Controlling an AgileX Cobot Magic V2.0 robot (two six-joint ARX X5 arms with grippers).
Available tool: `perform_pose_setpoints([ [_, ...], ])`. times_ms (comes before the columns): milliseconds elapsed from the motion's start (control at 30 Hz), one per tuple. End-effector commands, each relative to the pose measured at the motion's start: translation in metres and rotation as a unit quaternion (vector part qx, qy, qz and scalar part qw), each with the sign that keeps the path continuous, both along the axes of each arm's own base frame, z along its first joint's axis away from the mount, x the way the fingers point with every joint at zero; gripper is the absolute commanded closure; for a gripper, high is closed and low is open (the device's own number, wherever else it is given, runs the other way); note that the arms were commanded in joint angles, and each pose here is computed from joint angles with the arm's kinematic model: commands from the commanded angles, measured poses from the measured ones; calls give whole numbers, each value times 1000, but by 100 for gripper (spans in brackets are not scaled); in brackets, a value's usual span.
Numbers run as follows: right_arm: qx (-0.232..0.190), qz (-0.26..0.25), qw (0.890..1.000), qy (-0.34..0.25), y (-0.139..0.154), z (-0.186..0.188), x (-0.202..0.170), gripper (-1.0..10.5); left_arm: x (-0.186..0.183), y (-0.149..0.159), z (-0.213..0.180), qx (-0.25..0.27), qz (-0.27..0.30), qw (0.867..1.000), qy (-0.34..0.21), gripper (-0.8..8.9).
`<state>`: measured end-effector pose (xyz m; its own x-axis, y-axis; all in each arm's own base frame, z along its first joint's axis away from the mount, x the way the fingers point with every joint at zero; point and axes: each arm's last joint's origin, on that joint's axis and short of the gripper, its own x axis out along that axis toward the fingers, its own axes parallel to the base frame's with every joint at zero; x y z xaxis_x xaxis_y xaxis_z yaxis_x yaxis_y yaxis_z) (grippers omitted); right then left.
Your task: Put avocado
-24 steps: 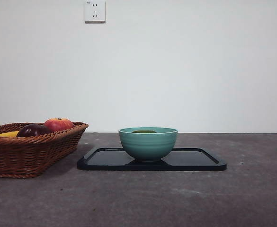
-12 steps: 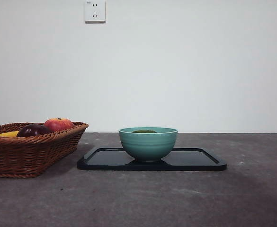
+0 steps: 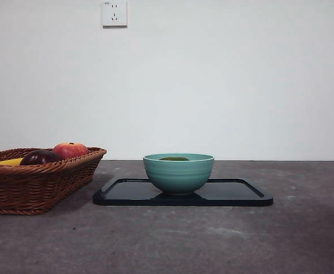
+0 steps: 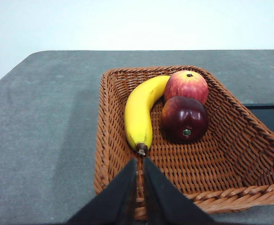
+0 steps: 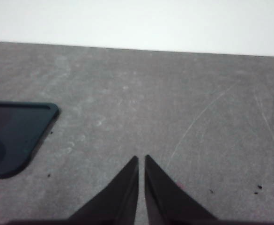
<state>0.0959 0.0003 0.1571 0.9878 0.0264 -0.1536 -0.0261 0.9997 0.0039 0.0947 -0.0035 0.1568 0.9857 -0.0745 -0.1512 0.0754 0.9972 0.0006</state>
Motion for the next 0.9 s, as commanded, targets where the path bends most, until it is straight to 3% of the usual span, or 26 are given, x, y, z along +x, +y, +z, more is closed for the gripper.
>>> perform_pose_setpoints([
  [33,-5,1,1000,-5,0,-5,0,929,1,0,-8,-3,-5,1000,13,789],
  [233,-10,-32,999,1,-2,-6,0,929,1,0,-8,-3,-5,1000,13,789],
  [900,-16,3,1000,9,0,-8,0,929,1,0,-8,-3,-5,1000,13,790],
])
